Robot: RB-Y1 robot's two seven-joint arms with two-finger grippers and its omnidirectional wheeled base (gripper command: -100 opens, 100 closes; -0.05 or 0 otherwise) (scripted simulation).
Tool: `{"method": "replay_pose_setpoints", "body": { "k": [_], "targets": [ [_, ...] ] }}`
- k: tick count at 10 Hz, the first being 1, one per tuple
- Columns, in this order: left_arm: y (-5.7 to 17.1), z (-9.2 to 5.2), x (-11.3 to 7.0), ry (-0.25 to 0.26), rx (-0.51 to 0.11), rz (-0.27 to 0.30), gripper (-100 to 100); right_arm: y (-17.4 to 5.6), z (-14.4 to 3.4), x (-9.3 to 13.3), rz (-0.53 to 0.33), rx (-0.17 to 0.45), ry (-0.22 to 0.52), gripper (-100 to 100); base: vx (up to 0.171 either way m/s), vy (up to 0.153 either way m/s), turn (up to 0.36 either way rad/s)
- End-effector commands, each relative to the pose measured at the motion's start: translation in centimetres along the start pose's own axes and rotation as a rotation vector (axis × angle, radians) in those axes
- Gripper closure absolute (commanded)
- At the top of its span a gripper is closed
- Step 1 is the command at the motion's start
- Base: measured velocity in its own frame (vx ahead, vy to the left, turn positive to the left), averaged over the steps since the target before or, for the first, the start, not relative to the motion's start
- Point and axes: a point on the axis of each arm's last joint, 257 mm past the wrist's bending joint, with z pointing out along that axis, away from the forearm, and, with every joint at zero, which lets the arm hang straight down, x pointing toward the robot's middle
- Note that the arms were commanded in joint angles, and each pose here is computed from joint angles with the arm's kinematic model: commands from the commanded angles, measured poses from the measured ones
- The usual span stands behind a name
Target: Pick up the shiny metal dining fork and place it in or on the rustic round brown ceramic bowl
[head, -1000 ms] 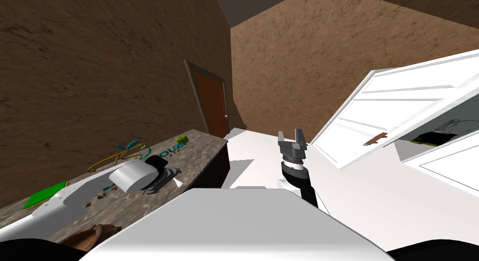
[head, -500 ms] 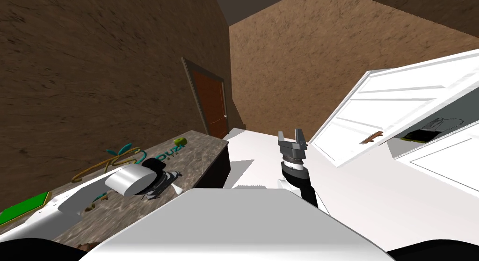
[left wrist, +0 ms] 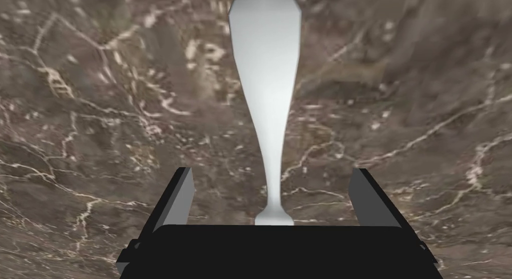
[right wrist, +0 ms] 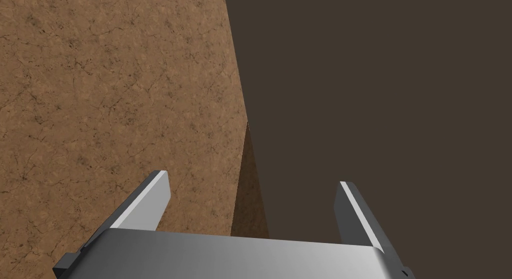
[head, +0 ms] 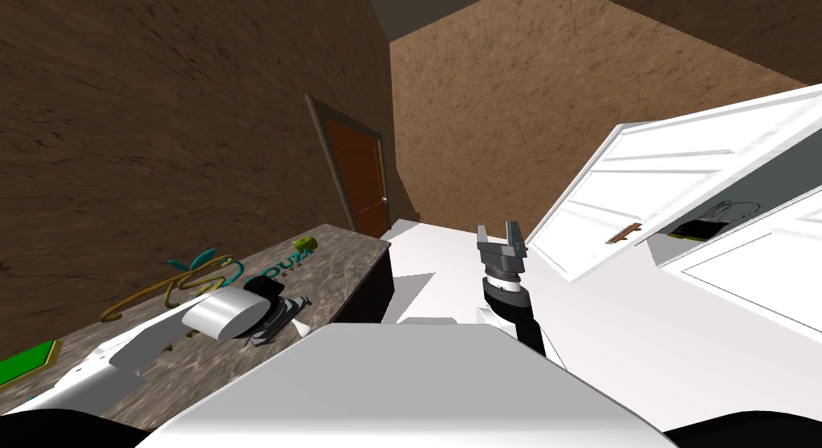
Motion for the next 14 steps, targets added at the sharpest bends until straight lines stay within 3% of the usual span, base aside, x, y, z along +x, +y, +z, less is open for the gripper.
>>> {"method": "replay_pose_setpoints", "body": {
  "k": [1,5,6,7,9,10,11,14],
  "targets": [
    [0.0,0.0,0.0,0.0,0.0,0.0,100,0.0,0.0,0.0,0.0,0.0,0.0,0,0.0,0.0,0.0],
    [0.0,0.0,0.0,0.0,-0.001,-0.002,100,0.0,0.0,0.0,0.0,0.0,0.0,0,0.0,0.0,0.0],
    [0.0,0.0,0.0,0.0,0.0,-0.002,0,0.0,0.0,0.0,0.0,0.0,0.0,0,0.0,0.0,0.0],
    [-0.5,-1.0,0.1,0.004,0.001,0.01,100,0.0,0.0,0.0,0.0,0.0,0.0,0,0.009,0.004,0.085],
    [-0.6,-1.1,0.1,0.004,0.003,0.011,100,0.0,0.0,0.0,0.0,0.0,0.0,0,0.011,0.004,0.046],
    [-0.6,-1.1,0.1,0.004,0.002,0.011,0,0.0,0.0,0.0,0.0,0.0,0.0,0,0.0,0.0,0.0],
    [-1.4,-1.8,-2.0,-0.038,0.021,0.01,100,0.0,0.0,0.0,0.0,0.0,0.0,0,-0.018,-0.037,0.164],
    [-3.1,-3.7,-6.3,-0.124,0.063,0.007,100,0.0,0.0,0.0,0.0,0.0,0.0,0,-0.04,-0.084,0.198]
  ]
}}
